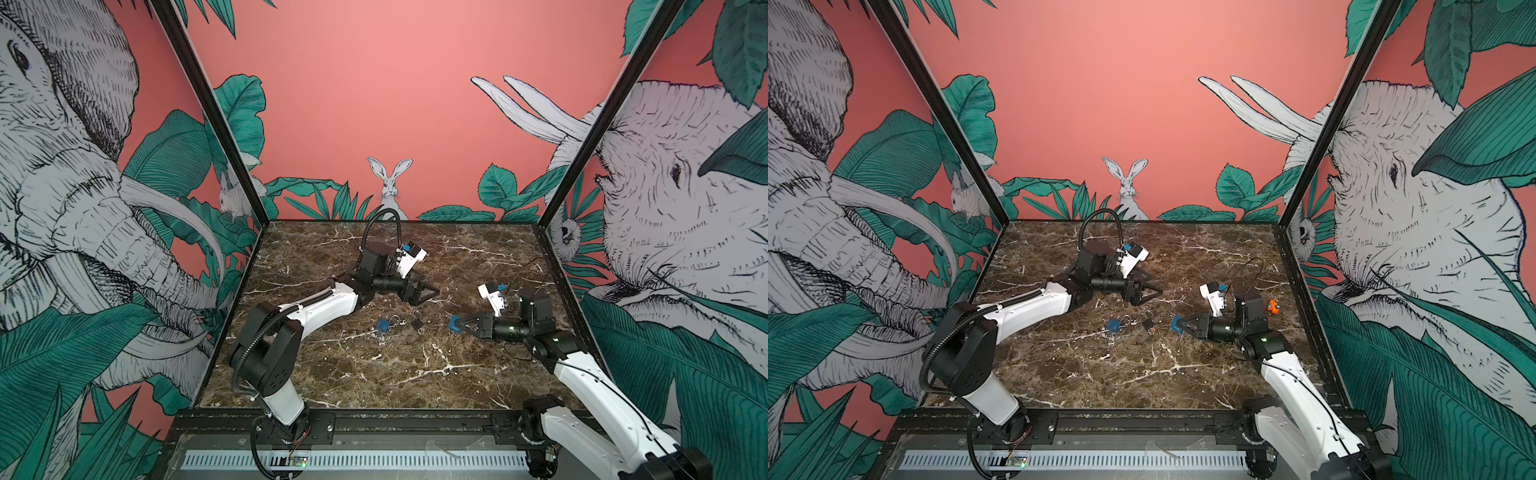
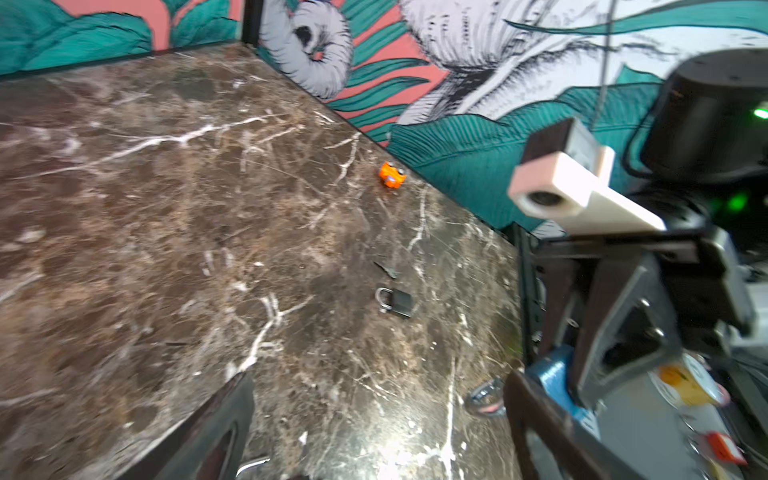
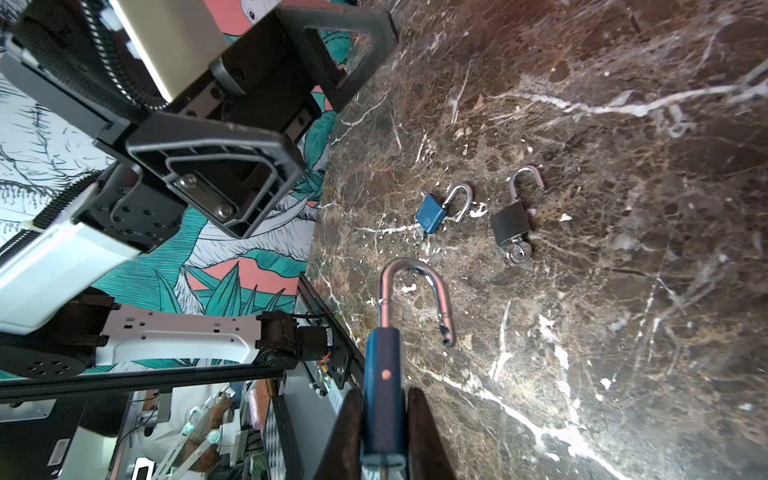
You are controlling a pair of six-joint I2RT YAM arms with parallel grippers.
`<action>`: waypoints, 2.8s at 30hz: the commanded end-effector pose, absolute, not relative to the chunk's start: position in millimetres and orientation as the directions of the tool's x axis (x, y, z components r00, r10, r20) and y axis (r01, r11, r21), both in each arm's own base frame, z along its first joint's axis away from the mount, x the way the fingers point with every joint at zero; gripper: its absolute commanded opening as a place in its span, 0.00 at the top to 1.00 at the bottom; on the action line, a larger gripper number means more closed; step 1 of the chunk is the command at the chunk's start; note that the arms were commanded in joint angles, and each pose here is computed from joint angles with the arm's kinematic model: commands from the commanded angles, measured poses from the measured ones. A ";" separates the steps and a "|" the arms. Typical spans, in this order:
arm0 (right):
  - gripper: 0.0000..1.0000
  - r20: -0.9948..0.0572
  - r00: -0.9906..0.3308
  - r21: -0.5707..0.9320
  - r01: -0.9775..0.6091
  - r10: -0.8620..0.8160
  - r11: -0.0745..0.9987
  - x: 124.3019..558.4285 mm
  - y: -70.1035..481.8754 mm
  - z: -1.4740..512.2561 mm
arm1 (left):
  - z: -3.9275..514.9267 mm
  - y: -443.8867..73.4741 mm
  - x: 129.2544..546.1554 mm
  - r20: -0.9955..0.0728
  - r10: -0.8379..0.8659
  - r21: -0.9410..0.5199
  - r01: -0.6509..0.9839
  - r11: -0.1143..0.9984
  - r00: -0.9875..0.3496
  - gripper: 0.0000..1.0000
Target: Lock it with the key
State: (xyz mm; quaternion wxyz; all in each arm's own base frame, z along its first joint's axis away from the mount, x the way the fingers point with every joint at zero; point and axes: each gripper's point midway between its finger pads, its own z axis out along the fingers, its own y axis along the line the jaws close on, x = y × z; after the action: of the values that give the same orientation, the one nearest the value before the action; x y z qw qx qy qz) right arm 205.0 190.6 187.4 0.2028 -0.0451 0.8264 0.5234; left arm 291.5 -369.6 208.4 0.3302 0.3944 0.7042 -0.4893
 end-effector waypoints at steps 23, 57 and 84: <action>1.00 -0.457 -0.866 0.864 -0.379 0.201 0.331 216.1 196.4 227.4 | 230.4 -413.5 227.2 -0.818 0.204 -0.572 0.796 -0.196 -0.538 0.44; 1.00 -0.552 -0.793 0.808 -0.433 0.259 0.399 226.2 174.4 246.0 | 222.4 -412.9 219.3 -0.778 0.223 -0.627 0.750 -0.212 -0.588 0.76; 1.00 -0.573 -0.786 0.772 -0.424 0.231 0.473 225.4 164.8 221.3 | 230.4 -409.7 213.6 -0.769 0.204 -0.640 0.727 -0.249 -0.606 1.00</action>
State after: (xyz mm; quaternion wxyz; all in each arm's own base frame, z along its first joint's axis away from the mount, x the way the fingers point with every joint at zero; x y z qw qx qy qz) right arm 221.8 169.3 222.0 0.2991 -0.0516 0.7912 0.5310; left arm 218.2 -411.6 212.4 0.1757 0.3878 0.6114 -0.6671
